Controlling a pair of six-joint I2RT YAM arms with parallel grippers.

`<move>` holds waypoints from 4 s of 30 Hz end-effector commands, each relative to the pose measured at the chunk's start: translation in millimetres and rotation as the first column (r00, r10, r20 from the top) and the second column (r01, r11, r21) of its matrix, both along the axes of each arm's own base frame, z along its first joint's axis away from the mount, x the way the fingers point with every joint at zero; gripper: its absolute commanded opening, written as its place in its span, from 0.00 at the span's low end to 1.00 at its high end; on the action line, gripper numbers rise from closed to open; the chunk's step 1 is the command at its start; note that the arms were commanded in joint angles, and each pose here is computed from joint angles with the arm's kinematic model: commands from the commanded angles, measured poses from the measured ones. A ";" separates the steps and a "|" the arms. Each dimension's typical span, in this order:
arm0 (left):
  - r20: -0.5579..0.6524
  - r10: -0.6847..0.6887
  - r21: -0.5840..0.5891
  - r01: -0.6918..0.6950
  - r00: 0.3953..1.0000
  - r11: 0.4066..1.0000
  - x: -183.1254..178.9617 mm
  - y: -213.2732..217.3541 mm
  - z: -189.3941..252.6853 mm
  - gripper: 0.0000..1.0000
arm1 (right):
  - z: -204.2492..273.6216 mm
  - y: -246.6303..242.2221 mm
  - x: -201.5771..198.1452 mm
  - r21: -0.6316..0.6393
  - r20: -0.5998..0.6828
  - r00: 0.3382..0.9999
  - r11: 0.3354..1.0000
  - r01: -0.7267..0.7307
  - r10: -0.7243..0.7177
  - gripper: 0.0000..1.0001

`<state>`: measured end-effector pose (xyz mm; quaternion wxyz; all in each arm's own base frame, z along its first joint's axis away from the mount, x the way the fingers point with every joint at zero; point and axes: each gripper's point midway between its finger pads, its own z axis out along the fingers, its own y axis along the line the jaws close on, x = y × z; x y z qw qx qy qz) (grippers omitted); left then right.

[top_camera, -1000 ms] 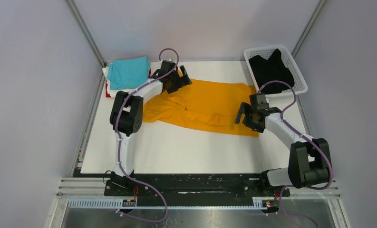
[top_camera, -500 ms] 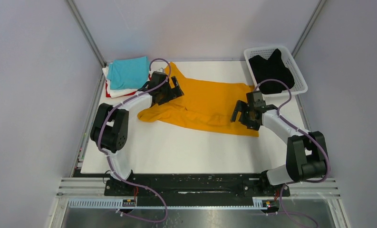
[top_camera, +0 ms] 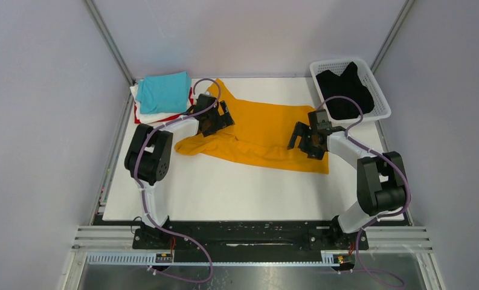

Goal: Fold and stack the t-shirts
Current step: Fold the flattened tshirt in 1/3 of the way

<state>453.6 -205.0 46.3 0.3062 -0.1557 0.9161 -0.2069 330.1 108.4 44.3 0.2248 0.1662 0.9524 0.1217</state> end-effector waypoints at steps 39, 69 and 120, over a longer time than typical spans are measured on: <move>0.310 -0.173 -0.102 0.214 0.935 0.971 94.4 -61.8 79.4 0.99 | 11.6 8.2 11.2 0.015 0.047 0.998 0.999 -0.031 0.031 0.99; 0.141 0.103 0.016 -0.107 0.985 0.994 69.0 -1.3 5.6 0.99 | 6.9 3.9 9.0 -0.009 0.036 0.999 0.999 -0.032 0.032 1.00; 0.198 0.029 0.149 -0.059 0.980 0.987 71.5 2.9 70.4 0.99 | 0.7 4.8 8.9 -0.013 0.004 0.999 0.999 -0.032 0.032 1.00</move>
